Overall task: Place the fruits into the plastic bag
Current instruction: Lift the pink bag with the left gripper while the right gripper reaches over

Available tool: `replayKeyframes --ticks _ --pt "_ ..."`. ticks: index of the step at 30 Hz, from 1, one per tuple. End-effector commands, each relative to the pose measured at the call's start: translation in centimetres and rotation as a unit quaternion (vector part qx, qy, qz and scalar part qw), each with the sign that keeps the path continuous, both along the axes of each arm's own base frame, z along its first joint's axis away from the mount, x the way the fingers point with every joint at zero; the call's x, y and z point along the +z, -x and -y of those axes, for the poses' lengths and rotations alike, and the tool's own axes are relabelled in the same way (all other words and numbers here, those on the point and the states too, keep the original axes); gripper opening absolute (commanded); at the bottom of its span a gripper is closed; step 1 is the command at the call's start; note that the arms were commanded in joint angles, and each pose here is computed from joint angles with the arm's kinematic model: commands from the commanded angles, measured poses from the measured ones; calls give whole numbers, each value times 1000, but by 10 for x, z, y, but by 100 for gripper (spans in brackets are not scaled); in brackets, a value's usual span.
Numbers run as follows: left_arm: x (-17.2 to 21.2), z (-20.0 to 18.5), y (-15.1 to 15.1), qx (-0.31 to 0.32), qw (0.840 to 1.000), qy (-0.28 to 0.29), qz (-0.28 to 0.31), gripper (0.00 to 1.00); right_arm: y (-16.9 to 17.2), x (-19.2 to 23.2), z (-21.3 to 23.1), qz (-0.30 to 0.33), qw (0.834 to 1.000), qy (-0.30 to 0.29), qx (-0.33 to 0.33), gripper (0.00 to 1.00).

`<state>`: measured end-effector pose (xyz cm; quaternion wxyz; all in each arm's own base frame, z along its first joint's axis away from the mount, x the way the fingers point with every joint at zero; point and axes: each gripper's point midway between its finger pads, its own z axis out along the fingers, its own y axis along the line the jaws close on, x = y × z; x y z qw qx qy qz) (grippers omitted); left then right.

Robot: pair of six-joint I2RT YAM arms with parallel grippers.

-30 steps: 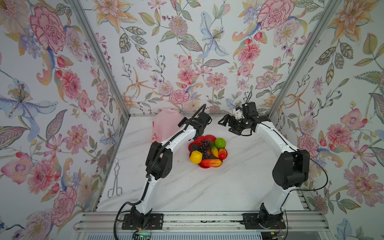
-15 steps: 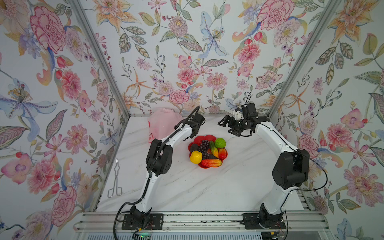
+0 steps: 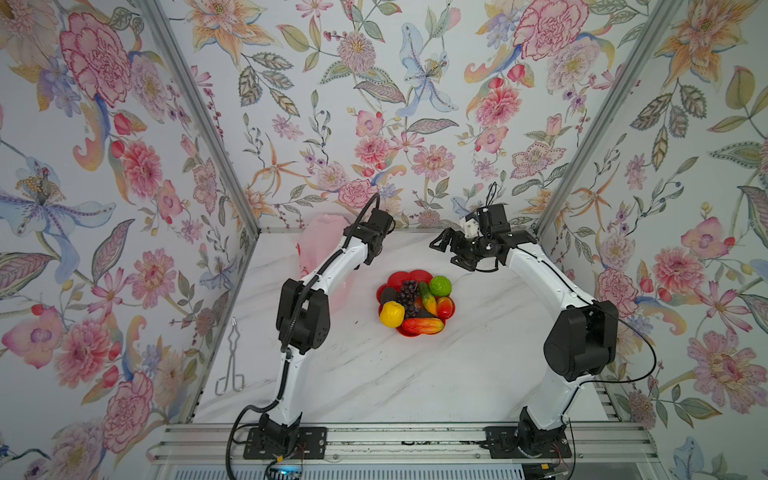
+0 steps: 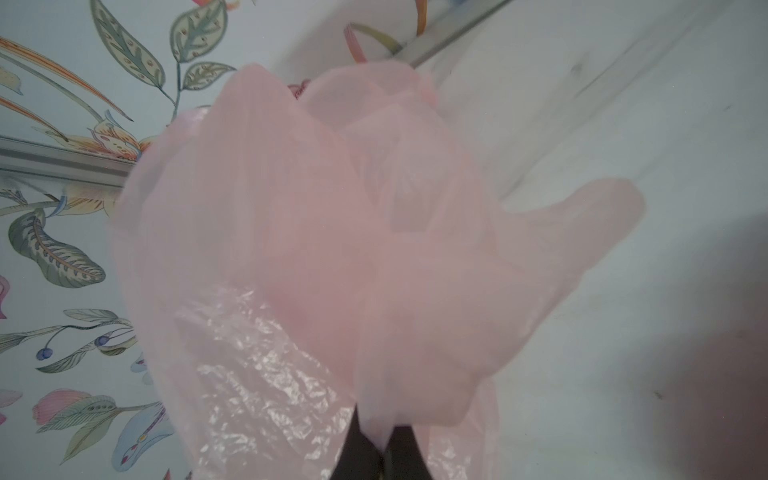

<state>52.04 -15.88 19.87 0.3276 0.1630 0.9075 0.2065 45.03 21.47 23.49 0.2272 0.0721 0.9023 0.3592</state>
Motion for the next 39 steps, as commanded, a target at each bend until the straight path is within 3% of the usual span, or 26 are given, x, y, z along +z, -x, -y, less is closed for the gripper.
replayKeyframes --ticks 1,3,7,11,14,18,23,26,29,33,35,39 --pt "130 14 2 -39 974 189 122 0 -7 43 -14 50 999 -15 2 99" --pt "168 22 6 -67 953 256 147 0 -7 59 -22 69 997 -20 9 99" --pt "227 34 26 -120 918 329 187 0 -4 89 -34 98 995 -31 19 99" --pt "268 38 49 -168 866 420 215 0 5 116 -30 129 991 -35 17 99" --pt "274 43 68 -206 827 476 218 0 13 136 -18 158 987 -27 7 99" --pt "264 45 85 -228 808 504 203 0 21 153 0 182 983 -26 0 99" --pt "286 50 122 -279 761 552 195 0 25 182 -4 244 968 -31 47 99" --pt "292 50 139 -298 755 553 190 0 18 194 1 241 968 -52 44 99" --pt "287 44 149 -294 763 544 189 0 6 191 3 154 978 -140 11 99" --pt "284 40 162 -294 759 549 191 0 3 196 -23 47 965 -257 -3 99" --pt "286 39 167 -297 754 554 193 0 2 211 -35 68 962 -263 6 99" --pt "291 39 177 -312 744 562 186 0 -7 214 -41 122 971 -201 32 99"
